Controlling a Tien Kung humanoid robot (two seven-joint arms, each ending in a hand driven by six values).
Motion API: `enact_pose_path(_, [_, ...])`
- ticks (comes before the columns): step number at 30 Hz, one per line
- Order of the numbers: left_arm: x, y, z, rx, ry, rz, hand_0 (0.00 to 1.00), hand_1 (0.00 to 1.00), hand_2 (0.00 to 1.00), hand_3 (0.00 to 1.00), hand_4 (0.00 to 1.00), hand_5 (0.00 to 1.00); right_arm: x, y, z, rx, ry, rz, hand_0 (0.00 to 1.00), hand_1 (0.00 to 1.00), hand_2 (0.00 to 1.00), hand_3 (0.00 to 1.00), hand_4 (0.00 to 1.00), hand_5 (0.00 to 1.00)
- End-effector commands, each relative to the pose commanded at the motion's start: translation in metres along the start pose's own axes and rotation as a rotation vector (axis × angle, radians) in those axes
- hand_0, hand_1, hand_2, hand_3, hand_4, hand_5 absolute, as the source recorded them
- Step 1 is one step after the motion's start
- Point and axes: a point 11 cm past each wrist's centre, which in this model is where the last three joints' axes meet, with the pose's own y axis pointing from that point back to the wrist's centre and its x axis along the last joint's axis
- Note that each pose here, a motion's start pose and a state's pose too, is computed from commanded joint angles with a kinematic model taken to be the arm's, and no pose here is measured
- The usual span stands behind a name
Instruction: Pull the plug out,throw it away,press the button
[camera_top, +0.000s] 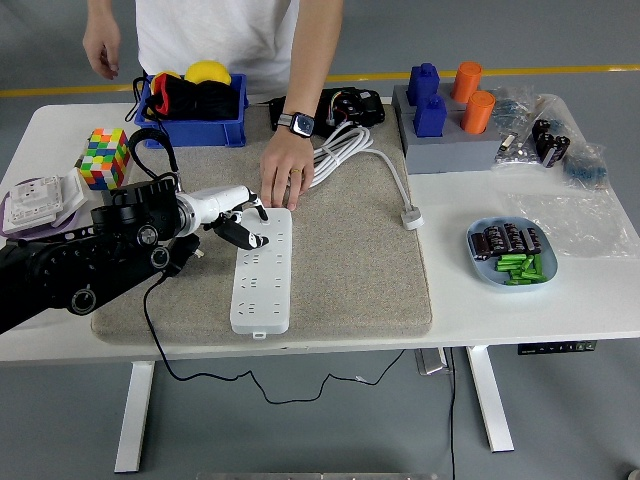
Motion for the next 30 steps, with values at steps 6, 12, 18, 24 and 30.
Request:
enact_pose_path(6, [0.015,0.011,0.011,-0.073,0.104,0.056,0.002,0.002,0.039,0.739,0.711,0.374,-0.001,0.000,-0.001,0.002,0.002,-0.003,0.747,0.683,0.666,0.675,0.760,0.665])
enact_pose_path(12, [0.033,0.028,0.013,-0.164,0.208,0.160,0.053,0.039,0.123,0.735,0.716,0.348,-0.002,0.000,0.002,-0.003,0.004,-0.004,0.747,0.683,0.666,0.675,0.760,0.663])
enact_pose_path(18, [0.039,0.046,0.005,-0.238,0.342,0.238,0.175,0.217,0.284,0.742,0.734,0.260,-0.003,0.000,0.001,-0.003,0.010,-0.004,0.747,0.683,0.666,0.675,0.760,0.665])
enact_pose_path(24, [0.036,0.060,-0.013,-0.309,0.568,0.338,0.607,0.656,0.632,0.794,0.723,0.237,-0.004,0.000,-0.002,0.002,0.014,-0.005,0.747,0.683,0.666,0.675,0.760,0.665])
enact_pose_path(30, [0.030,0.073,-0.048,-0.330,0.835,0.434,0.770,0.790,0.758,0.816,0.728,0.206,-0.003,0.000,-0.003,0.005,0.020,-0.004,0.747,0.683,0.666,0.675,0.760,0.665])
